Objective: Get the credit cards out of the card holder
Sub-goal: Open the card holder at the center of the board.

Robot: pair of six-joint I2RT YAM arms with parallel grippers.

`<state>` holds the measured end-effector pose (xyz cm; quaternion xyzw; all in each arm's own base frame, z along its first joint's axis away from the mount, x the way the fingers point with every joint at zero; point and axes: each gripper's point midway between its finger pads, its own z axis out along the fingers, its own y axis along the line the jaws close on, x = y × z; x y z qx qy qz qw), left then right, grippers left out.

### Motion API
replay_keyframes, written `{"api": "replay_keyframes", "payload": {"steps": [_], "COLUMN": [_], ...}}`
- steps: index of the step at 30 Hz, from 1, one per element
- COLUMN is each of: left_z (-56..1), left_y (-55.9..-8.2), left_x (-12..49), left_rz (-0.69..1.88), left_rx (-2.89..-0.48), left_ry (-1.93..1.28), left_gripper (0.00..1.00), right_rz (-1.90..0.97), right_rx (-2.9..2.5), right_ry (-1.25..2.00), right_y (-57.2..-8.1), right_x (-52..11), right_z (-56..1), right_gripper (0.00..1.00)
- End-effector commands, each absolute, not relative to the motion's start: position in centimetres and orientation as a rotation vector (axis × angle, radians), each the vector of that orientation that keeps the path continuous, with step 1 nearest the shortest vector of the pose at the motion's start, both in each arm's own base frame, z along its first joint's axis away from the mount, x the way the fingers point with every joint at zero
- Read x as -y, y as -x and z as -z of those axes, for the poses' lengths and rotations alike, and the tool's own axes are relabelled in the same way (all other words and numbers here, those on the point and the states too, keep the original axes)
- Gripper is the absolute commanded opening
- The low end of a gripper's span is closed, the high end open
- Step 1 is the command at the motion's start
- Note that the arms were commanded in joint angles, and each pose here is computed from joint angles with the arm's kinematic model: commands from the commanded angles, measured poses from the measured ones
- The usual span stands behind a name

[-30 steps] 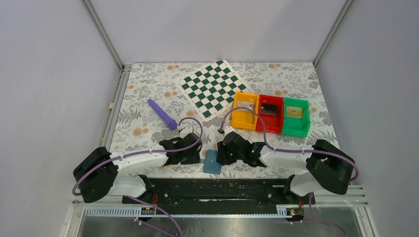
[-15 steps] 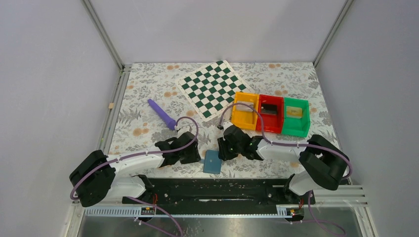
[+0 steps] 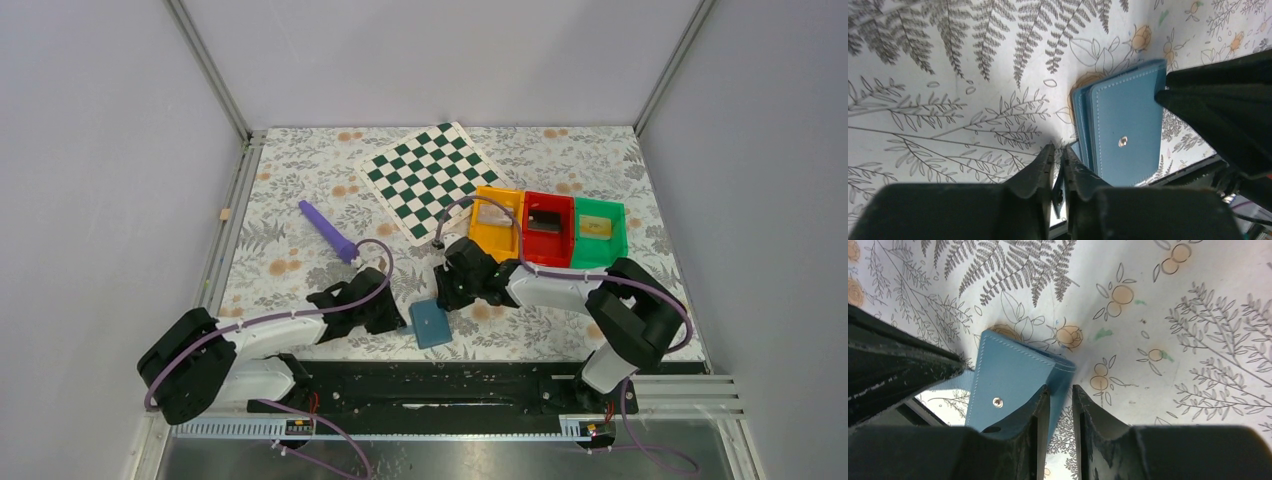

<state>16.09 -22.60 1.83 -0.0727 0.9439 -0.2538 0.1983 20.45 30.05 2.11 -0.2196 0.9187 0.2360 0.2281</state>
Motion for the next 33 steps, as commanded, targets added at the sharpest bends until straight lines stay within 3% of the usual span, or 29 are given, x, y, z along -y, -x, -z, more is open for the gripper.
{"api": "replay_keyframes", "payload": {"steps": [1, 5, 16, 25, 33], "left_z": [-2.7, -3.5, -4.1, -3.4, -3.3], "left_y": [-15.0, -14.6, -14.7, -14.3, -14.4], "left_x": [23.7, 24.7, 25.0, 24.5, 24.5], "left_rz": [0.851, 0.974, 1.025, 1.014, 1.008], "left_rx": [-2.645, -2.616, -2.581, -2.588, -2.591], "left_ry": [0.189, 0.218, 0.231, 0.250, 0.252], "left_gripper": [0.04, 0.00, 0.00, 0.00, 0.00], "right_rz": [-0.579, -0.591, -0.416, -0.365, -0.277], "right_rx": [-2.544, -2.550, -2.461, -2.426, -2.396], "right_ry": [0.590, 0.438, 0.483, 0.586, 0.610], "right_y": [-21.8, -21.5, -17.4, -15.1, -14.6], "right_x": [-29.4, -29.0, -29.4, -31.1, -31.2], "right_z": [-3.4, -5.9, -6.3, -5.0, -4.0], "right_gripper": [0.33, 0.54, 0.88, 0.99, 1.00]}}
